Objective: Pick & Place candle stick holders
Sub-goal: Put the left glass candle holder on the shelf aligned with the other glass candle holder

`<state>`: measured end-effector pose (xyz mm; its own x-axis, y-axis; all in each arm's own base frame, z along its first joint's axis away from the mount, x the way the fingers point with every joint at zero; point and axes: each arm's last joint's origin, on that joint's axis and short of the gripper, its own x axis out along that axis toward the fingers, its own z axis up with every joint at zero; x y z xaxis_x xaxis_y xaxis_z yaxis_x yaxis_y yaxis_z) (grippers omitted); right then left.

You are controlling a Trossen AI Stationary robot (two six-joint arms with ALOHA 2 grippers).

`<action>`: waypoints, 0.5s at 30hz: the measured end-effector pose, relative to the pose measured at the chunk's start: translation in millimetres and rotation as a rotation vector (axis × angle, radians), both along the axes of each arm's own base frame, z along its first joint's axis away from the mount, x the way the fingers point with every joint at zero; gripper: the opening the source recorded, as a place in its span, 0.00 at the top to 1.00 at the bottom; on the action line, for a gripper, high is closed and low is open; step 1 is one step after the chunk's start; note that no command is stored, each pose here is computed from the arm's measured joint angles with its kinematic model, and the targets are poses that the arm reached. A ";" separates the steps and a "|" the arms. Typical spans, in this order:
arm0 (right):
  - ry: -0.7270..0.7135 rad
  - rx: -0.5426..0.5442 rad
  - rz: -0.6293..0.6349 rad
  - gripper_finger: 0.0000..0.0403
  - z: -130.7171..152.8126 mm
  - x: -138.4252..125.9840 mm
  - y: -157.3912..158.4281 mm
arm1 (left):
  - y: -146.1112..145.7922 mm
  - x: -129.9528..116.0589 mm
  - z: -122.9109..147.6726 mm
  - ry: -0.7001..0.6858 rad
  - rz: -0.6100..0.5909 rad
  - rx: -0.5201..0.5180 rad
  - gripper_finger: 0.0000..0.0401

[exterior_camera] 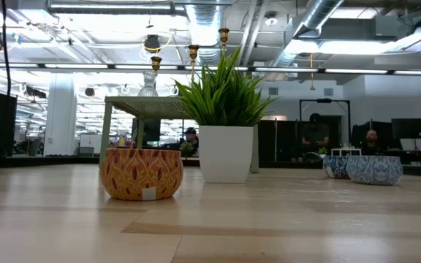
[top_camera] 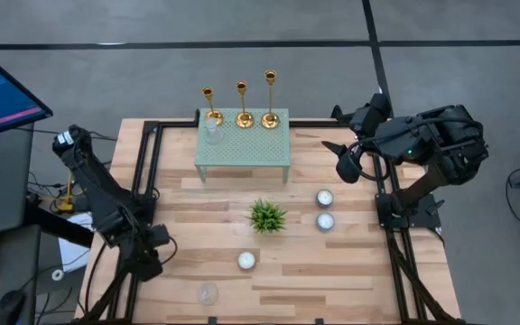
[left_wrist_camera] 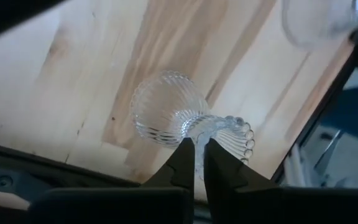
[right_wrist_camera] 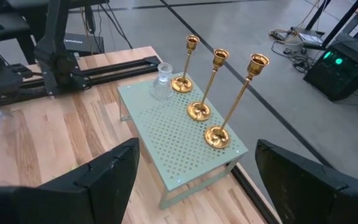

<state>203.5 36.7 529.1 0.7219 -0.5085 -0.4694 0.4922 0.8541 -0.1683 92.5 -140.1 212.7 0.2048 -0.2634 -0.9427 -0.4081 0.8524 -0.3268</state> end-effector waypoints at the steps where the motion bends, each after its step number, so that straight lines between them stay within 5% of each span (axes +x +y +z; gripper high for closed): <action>1: 0.001 -0.001 0.000 0.23 0.0 -0.1 0.0 | 1.1 2.3 0.1 0.000 0.021 -0.005 0.97; 15: 0.035 -0.010 0.000 0.23 -2.4 -2.0 -0.6 | 31.2 19.6 16.4 -0.107 0.373 -0.101 0.97</action>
